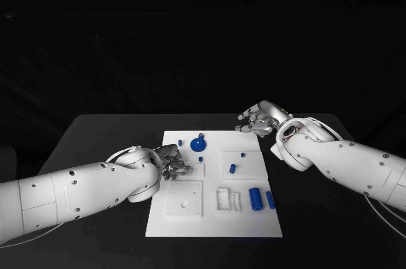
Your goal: Assemble the parts on the task board
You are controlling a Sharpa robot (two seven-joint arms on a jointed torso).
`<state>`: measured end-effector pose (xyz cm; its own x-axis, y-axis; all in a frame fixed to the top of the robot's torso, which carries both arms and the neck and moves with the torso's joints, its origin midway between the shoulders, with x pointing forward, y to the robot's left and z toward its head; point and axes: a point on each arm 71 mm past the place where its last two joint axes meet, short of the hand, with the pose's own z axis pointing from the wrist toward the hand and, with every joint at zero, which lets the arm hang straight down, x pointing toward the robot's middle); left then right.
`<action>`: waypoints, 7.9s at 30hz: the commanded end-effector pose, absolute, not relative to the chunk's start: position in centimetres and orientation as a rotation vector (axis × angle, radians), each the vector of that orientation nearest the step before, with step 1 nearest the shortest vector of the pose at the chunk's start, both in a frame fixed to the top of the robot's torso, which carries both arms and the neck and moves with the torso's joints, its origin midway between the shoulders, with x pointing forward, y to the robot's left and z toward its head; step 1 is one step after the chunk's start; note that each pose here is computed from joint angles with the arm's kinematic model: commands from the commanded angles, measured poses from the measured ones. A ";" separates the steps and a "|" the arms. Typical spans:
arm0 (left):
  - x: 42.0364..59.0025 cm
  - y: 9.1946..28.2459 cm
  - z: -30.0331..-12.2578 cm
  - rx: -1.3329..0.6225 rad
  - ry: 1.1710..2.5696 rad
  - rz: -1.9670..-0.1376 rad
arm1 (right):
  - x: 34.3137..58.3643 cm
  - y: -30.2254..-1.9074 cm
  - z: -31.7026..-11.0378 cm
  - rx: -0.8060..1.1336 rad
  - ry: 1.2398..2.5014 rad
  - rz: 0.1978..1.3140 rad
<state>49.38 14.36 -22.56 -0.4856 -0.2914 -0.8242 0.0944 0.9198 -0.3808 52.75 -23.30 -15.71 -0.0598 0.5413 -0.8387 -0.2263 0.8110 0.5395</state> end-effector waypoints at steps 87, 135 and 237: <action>50.1 14.5 -17.0 0.321 1.812 -0.561 | 52.6 -23.7 -16.5 0.286 1.516 0.649; 51.4 13.6 -20.4 0.446 1.859 -0.528 | 52.5 -23.6 -16.4 0.283 1.516 0.660; 51.5 14.8 -21.5 0.309 1.967 -0.621 | 52.6 -23.6 -16.6 0.286 1.522 0.658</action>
